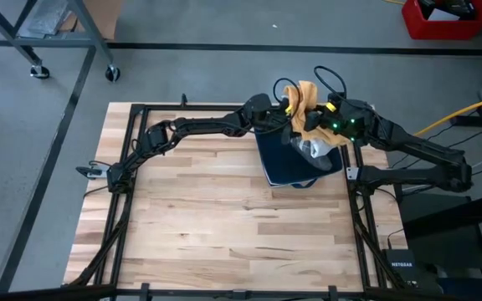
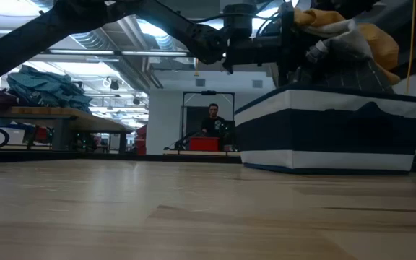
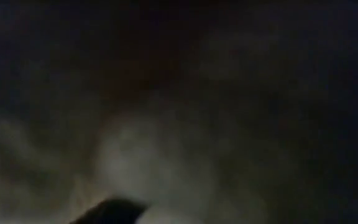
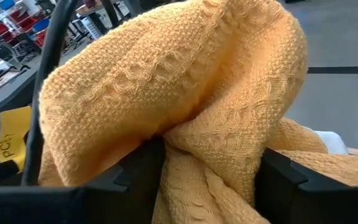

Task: Fold towel
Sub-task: Put the stacked folded towels into the blue laundry organizer

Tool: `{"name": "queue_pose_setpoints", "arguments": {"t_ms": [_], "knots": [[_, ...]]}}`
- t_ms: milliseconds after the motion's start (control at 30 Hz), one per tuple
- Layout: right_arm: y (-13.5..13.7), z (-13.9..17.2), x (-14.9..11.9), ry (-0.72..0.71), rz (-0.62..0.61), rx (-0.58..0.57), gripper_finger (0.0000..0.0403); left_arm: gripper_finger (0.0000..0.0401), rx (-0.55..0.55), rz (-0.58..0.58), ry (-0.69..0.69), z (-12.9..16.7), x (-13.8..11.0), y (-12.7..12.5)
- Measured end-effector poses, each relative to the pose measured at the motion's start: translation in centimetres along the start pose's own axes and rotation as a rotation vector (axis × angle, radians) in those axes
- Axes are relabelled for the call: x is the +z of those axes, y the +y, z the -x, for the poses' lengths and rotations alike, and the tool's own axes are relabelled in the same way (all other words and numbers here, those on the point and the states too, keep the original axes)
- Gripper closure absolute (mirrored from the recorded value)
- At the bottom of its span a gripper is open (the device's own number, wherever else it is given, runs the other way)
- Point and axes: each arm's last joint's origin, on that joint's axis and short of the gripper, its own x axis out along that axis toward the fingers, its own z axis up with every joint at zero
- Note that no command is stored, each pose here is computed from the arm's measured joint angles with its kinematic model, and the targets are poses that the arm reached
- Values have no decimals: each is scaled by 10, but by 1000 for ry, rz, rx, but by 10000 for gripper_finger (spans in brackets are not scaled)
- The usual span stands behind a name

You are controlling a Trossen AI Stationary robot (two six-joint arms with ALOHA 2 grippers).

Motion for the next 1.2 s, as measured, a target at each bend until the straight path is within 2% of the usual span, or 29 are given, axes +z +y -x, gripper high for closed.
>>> {"name": "queue_pose_setpoints", "arguments": {"t_ms": [467, 733, 867, 1200], "knots": [[0, 1, 1, -16, -6, -12, 201, 313, -1, -15, 7, 0, 0, 1], [-2, 17, 7, -61, -3, 33, 201, 313, -6, -48, -1, 1, 2, 2], [-4, 23, 10, -90, 25, 17, 201, 313, -4, -59, 0, 2, 2, 2], [-7, 28, 9, -76, 27, 25, 201, 313, 6, -60, -7, 5, 5, 8]]}}
